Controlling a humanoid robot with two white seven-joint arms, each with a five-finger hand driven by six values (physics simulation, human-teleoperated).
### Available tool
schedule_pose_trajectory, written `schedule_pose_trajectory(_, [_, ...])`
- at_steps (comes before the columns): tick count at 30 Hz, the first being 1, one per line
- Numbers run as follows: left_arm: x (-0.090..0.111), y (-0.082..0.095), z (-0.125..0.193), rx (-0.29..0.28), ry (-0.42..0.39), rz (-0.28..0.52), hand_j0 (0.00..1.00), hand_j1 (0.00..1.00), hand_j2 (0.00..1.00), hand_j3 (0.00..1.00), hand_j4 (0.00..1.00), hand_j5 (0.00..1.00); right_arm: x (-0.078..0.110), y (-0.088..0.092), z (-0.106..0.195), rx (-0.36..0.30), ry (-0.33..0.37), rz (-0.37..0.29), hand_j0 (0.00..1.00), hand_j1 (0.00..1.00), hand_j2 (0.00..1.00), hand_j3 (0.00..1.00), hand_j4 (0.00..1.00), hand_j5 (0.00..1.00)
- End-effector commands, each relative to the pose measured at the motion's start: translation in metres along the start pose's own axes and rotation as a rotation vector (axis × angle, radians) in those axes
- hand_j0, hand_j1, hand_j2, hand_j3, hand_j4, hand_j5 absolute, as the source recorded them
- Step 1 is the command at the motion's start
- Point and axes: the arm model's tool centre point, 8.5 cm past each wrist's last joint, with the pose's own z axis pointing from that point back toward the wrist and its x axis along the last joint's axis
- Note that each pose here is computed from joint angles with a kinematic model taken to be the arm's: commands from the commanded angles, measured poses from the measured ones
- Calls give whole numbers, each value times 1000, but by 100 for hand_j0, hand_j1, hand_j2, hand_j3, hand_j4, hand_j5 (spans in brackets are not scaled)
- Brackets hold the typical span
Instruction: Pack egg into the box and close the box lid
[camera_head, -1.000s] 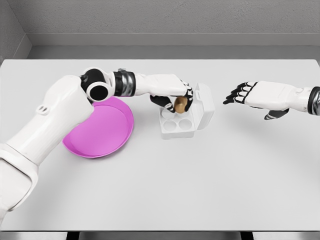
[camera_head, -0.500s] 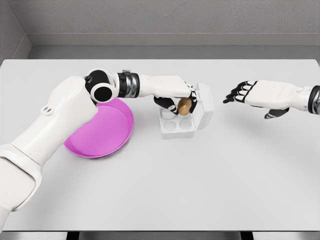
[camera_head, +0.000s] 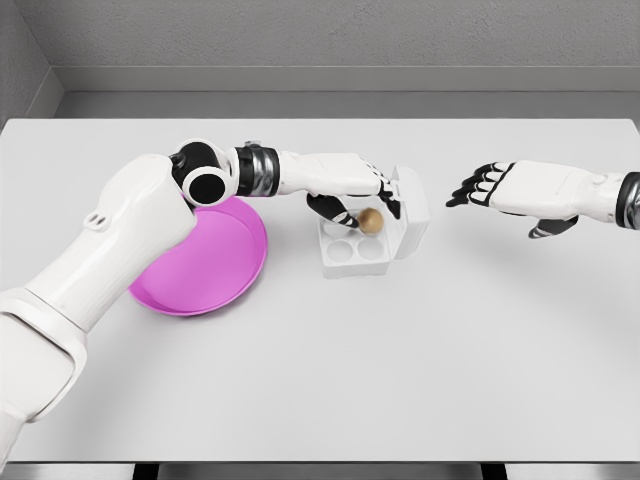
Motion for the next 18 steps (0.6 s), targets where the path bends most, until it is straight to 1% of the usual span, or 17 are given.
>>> schedule_pose_trajectory(1, [0,1,0,6,0,6,71,71,71,71,71,71,0,0,0,-2,1,-4,100,100,100,100,100,100])
schedule_pose_trajectory(13, [-6,0,9,6,19,8,71,71,71,71,71,71,0,0,0,-2,1,-4,100,100,100,100,100,100])
schedule_pose_trajectory(16, [-10,5,14,24,30,12,71,71,71,71,71,71,0,0,0,-2,1,-4,100,100,100,100,100,100])
schedule_pose_trajectory(17, [-14,3,19,20,42,12,71,71,71,71,71,71,0,0,0,-2,1,-4,100,100,100,100,100,100])
schedule_pose_trajectory(18, [-16,6,23,31,48,14,71,71,71,71,71,71,-1,0,1,-1,2,-4,100,100,100,100,100,100])
